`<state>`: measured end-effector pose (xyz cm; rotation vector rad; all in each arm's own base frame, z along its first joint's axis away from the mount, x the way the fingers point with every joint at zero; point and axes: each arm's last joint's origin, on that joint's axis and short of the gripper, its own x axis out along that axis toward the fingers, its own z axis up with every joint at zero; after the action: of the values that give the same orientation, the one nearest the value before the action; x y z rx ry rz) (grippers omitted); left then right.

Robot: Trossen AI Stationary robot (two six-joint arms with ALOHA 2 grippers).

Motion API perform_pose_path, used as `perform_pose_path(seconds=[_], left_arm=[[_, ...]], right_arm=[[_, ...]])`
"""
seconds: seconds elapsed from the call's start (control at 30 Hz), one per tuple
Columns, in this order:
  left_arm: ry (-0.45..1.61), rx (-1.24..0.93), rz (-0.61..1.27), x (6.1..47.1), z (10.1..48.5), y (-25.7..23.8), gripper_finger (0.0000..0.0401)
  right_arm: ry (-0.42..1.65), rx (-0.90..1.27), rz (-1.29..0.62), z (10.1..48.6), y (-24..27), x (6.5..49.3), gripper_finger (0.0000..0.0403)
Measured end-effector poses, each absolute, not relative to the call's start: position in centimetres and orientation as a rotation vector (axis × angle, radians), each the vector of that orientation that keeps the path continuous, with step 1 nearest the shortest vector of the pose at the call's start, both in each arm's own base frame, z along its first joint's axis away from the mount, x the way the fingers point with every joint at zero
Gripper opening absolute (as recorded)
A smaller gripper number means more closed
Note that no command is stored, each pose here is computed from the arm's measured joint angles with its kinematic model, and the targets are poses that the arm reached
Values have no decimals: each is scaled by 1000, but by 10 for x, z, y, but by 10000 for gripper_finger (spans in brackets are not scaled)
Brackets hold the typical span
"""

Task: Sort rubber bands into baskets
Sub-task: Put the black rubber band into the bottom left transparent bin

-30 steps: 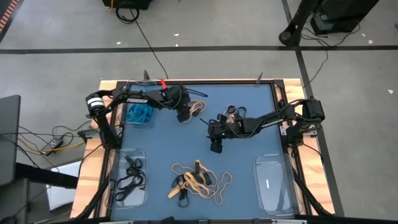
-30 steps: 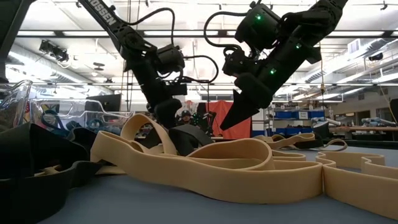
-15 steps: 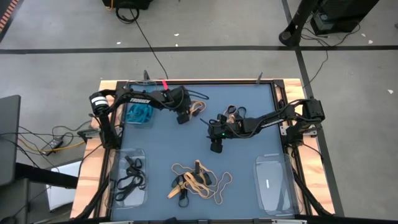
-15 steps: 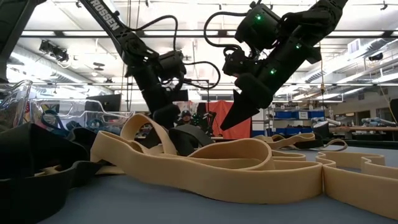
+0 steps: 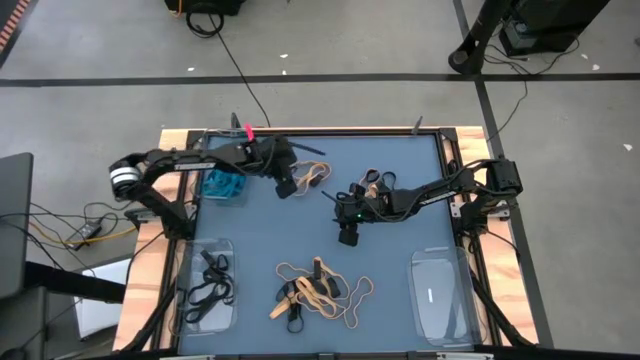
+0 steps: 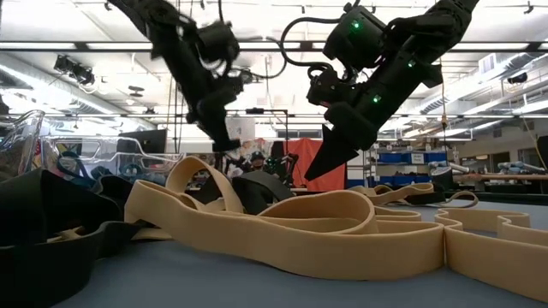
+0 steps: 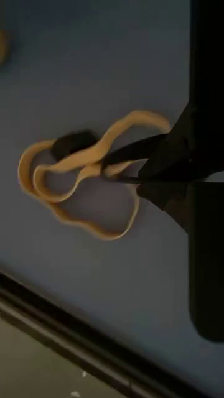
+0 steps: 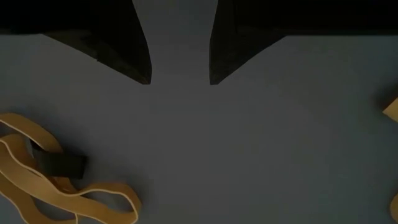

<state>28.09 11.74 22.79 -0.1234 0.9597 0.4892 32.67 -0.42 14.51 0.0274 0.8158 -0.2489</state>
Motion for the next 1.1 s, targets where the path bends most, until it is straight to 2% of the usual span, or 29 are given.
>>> perform_pose_path(seconds=[0.33, 0.57, 0.97, 1.1], left_arm=[[1208, -288, 428, 233, 256, 28, 5], [1274, -408, 419, 196, 272, -32, 5], [1397, -547, 355, 167, 273, -90, 7], [1416, -549, 333, 162, 273, -100, 25]], right_arm=[[821, 27, -249, 145, -4, 326, 174], [820, 29, -248, 145, -4, 326, 174], [822, 32, -246, 145, -2, 326, 174], [822, 32, -246, 145, -2, 326, 174]])
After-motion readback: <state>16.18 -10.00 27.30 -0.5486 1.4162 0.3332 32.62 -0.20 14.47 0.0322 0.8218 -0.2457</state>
